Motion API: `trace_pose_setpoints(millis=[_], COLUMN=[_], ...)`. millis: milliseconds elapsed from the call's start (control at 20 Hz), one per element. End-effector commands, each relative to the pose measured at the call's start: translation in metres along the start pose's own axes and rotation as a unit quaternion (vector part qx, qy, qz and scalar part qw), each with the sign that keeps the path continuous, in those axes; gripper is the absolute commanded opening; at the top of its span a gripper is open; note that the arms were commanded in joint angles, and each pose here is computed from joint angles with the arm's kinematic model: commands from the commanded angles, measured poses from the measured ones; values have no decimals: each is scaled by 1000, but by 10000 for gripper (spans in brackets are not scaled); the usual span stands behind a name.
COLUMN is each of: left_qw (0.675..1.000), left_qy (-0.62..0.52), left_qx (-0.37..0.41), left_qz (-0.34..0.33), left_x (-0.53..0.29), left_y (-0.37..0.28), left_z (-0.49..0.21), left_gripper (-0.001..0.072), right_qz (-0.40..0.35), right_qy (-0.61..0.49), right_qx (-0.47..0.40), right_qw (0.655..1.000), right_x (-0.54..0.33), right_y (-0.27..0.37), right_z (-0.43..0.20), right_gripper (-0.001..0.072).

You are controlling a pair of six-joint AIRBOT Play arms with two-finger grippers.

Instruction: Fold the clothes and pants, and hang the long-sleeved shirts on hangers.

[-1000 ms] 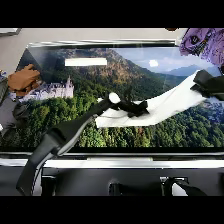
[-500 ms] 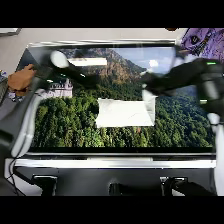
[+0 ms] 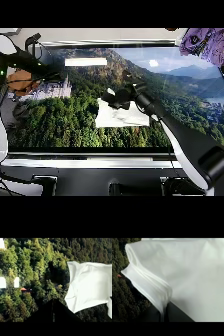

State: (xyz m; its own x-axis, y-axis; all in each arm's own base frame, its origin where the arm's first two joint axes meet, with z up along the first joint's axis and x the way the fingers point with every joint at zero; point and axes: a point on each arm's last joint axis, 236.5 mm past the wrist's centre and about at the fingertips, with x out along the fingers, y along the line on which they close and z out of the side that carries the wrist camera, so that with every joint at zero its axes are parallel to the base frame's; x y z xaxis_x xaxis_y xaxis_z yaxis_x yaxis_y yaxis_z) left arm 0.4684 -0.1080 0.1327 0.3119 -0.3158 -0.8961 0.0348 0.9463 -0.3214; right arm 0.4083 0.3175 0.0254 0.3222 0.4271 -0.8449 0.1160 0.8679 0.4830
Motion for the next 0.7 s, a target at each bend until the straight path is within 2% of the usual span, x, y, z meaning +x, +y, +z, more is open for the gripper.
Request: trace_pose_setpoints(millis=[0, 200, 250, 350, 400, 550, 600, 650], left_qw=[1000, 1000, 1000, 1000, 1000, 1000, 1000, 1000], left_qy=[3, 4, 4, 6, 8, 9, 9, 9], left_qx=[-6, -6, -6, -7, -7, -7, -7, -7], left_qz=[7, 7, 7, 7, 8, 8, 8, 8], left_x=[-5, -4, -4, -4, -3, -3, -3, -3], left_y=[11, 11, 11, 11, 11, 11, 11, 11], left_z=[-1, -2, -2, -3, -4, -4, -4, -4], left_gripper=[15, 15, 15, 15, 15, 15, 15, 15], right_qz=[9, 9, 11, 20, 27, 27, 20, 19], right_qy=[26, 41, 41, 40, 44, 45, 52, 54], right_qx=[23, 24, 24, 21, 5, -8, -1, -7], right_qw=[999, 999, 999, 999, 999, 999, 998, 998], right_x=[27, 41, 43, 40, 36, 11, -1, -15], right_y=[6, 3, 4, 8, 12, 9, -2, -14], right_z=[-15, -22, -21, -21, -22, -19, -12, -2], right_gripper=[31, 49, 157, 478, 501, 505, 567, 592])
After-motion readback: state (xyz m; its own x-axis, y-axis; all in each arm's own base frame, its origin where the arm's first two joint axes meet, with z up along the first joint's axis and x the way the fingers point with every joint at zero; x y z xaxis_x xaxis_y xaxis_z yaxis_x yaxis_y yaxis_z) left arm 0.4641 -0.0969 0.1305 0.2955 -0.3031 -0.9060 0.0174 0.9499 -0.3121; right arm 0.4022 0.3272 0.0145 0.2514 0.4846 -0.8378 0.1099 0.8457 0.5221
